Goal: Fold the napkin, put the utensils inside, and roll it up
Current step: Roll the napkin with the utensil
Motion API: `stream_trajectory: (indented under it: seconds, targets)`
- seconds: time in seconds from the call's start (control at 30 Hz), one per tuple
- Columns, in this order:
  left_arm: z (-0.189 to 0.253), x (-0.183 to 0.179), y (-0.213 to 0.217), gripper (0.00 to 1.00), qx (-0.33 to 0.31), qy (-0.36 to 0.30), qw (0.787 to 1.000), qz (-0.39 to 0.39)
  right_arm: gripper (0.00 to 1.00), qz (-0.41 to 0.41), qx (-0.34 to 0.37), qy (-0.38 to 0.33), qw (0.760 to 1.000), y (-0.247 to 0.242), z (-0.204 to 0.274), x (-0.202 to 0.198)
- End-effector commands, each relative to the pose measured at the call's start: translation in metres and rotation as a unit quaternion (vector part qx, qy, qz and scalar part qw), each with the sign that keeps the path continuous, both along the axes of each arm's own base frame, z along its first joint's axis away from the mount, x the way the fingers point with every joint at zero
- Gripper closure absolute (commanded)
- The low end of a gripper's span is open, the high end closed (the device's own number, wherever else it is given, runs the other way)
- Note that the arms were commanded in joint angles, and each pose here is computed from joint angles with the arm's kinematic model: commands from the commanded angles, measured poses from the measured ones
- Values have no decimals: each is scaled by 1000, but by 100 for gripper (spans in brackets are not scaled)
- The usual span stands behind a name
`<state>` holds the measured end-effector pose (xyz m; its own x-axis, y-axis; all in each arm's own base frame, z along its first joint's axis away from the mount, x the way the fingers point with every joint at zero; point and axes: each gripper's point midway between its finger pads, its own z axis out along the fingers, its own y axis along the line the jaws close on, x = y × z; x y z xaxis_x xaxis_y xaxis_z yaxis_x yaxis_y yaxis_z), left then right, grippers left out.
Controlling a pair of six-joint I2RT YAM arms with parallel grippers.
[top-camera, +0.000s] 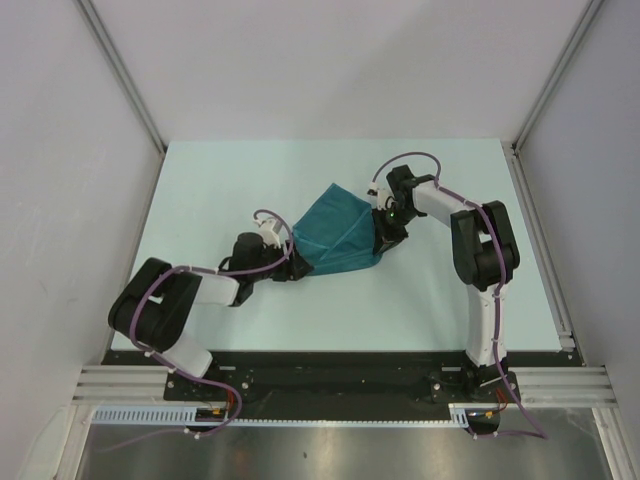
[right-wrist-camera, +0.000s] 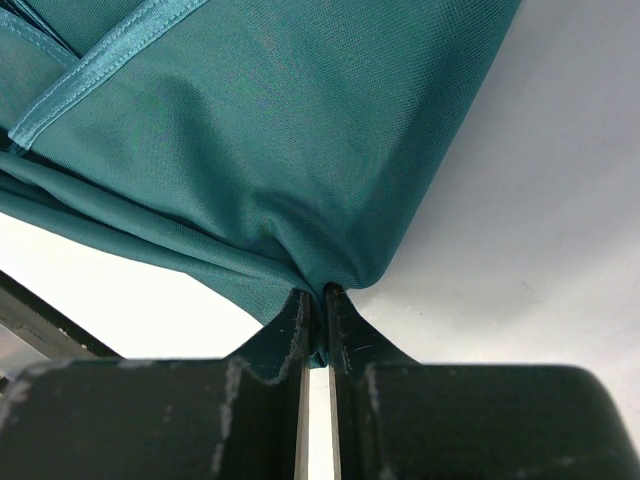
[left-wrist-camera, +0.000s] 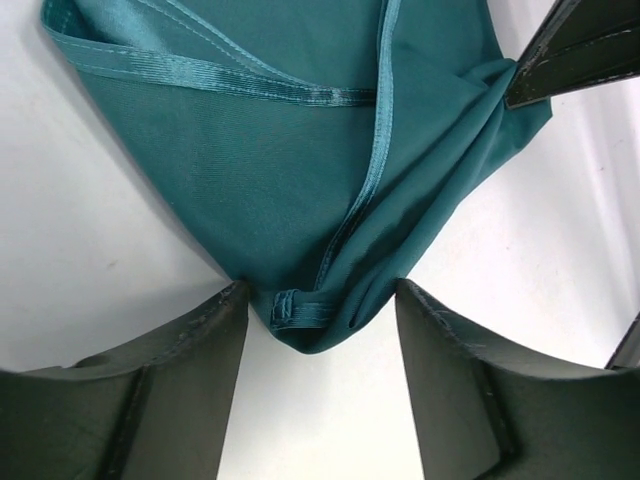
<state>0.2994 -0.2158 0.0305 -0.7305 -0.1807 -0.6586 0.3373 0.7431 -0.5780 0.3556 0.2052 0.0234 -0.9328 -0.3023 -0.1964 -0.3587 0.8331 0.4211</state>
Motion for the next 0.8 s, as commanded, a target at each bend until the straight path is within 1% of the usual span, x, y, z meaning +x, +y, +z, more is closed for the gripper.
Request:
stream_trajectory:
  seconds: [0.0, 0.2, 0.33, 0.4, 0.53, 0.6, 0.63, 0.7, 0.77]
  targets:
    - [-35, -11, 20, 35, 68, 50, 996, 19, 100, 3, -45, 31, 998, -13, -26, -12]
    - [-40, -4, 21, 37, 84, 56, 994, 29, 100, 5, -42, 35, 998, -12, -27, -14]
    - [-45, -2, 28, 44, 105, 62, 991, 45, 100, 6, -42, 35, 998, -12, -27, -14]
    - [-46, -2, 29, 45, 111, 63, 991, 50, 100, 5, -41, 36, 999, -12, -27, -14]
    - [-48, -5, 25, 54, 109, 70, 991, 42, 100, 6, -39, 39, 998, -11, -28, -15]
    - [-51, -9, 19, 56, 105, 73, 991, 33, 100, 7, -40, 41, 998, -11, -29, -16]
    - [-51, -10, 18, 60, 104, 75, 991, 31, 100, 7, -38, 41, 998, -11, -29, -16]
    - [-56, -14, 15, 65, 103, 84, 991, 25, 100, 7, -37, 41, 998, -10, -28, -16]
    - [-59, -16, 14, 72, 103, 89, 990, 23, 100, 6, -34, 41, 999, -10, -28, -16]
